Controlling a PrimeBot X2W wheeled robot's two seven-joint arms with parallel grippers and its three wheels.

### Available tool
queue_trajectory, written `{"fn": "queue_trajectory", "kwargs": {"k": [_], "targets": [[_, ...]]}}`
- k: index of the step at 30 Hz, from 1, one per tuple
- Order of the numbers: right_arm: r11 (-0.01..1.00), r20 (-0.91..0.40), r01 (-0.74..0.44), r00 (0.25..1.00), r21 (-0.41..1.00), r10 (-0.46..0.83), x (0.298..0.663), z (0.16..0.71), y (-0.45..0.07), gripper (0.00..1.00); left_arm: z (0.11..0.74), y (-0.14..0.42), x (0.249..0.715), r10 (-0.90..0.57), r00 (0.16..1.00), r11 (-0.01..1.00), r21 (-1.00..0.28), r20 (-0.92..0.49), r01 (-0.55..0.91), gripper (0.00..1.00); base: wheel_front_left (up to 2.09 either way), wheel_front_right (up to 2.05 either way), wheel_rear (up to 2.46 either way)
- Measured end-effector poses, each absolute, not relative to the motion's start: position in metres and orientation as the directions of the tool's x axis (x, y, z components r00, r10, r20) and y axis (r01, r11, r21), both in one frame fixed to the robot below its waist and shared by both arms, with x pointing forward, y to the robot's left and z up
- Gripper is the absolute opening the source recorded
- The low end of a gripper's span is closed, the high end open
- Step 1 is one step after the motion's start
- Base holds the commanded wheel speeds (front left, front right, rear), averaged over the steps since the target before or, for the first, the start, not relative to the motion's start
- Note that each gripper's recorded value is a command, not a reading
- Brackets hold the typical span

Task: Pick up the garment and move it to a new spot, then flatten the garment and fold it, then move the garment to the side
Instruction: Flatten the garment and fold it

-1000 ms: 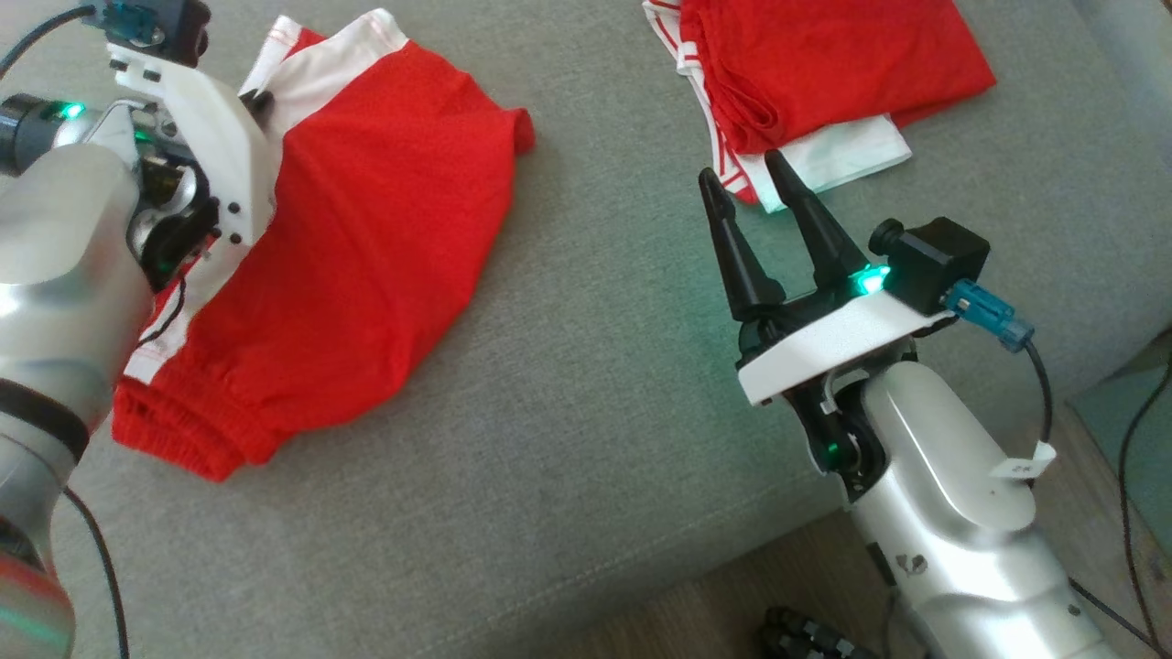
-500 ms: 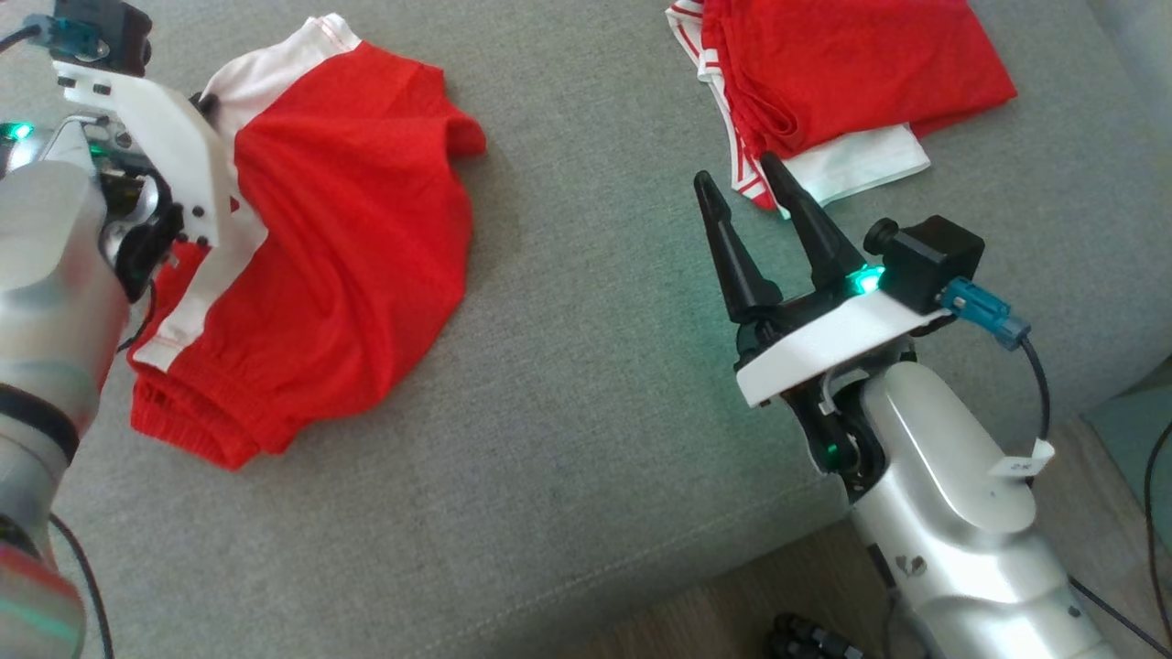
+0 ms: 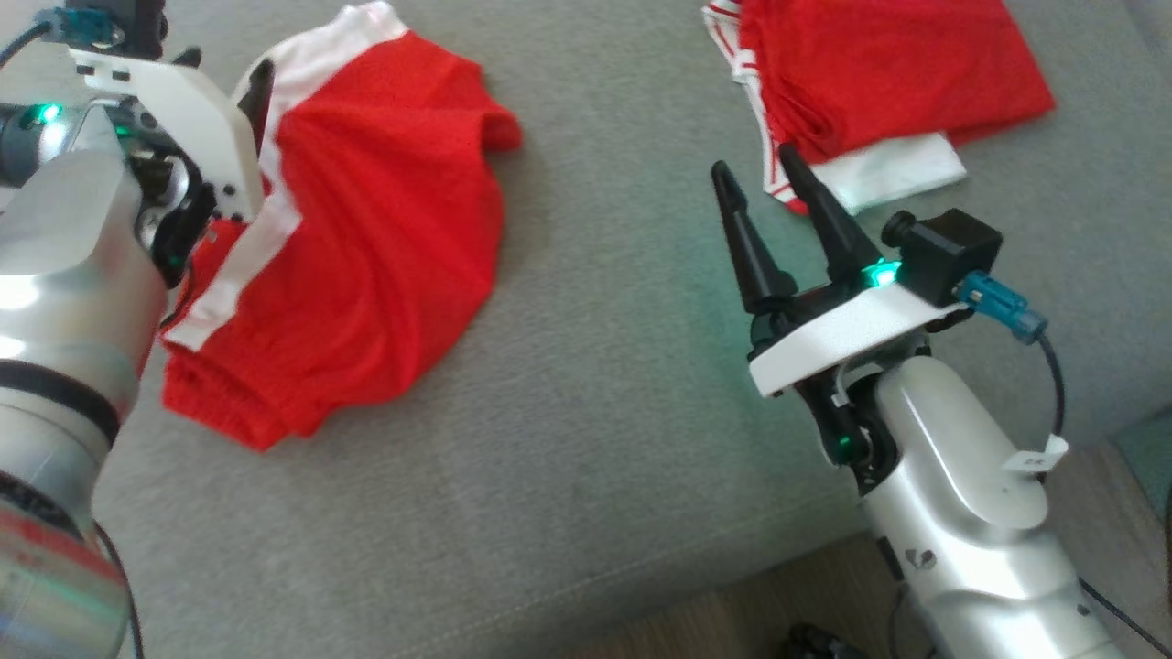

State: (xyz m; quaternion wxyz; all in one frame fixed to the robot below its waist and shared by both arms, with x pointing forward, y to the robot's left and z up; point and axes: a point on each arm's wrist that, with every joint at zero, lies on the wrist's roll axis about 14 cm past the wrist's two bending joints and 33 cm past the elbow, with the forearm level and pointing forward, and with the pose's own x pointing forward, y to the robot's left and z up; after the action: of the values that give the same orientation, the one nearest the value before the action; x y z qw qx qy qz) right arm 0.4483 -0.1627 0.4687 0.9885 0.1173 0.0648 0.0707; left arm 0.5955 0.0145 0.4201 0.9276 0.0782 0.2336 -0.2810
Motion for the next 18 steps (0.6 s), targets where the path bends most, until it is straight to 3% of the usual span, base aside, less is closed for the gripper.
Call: {"fn": "queue_trajectory", "kwargs": {"k": [10,18], "targets": [[0.957,-0.107,-0.15,0.978,0.247,0.18,0.454,0.473,-0.149,1.0,0.509,0.047,0.59,-0.463,0.874,0.886,-0.112,-0.148,0.45,1.0,0.0,0.0,0.0],[0.958,-0.102,-0.199,0.97,0.205,0.223,0.444,0.476,-0.136,1.0,0.527,0.11,0.519,-0.315,0.949,0.925,-0.23,-0.026,0.301,1.0,0.0,0.0,0.0]]}}
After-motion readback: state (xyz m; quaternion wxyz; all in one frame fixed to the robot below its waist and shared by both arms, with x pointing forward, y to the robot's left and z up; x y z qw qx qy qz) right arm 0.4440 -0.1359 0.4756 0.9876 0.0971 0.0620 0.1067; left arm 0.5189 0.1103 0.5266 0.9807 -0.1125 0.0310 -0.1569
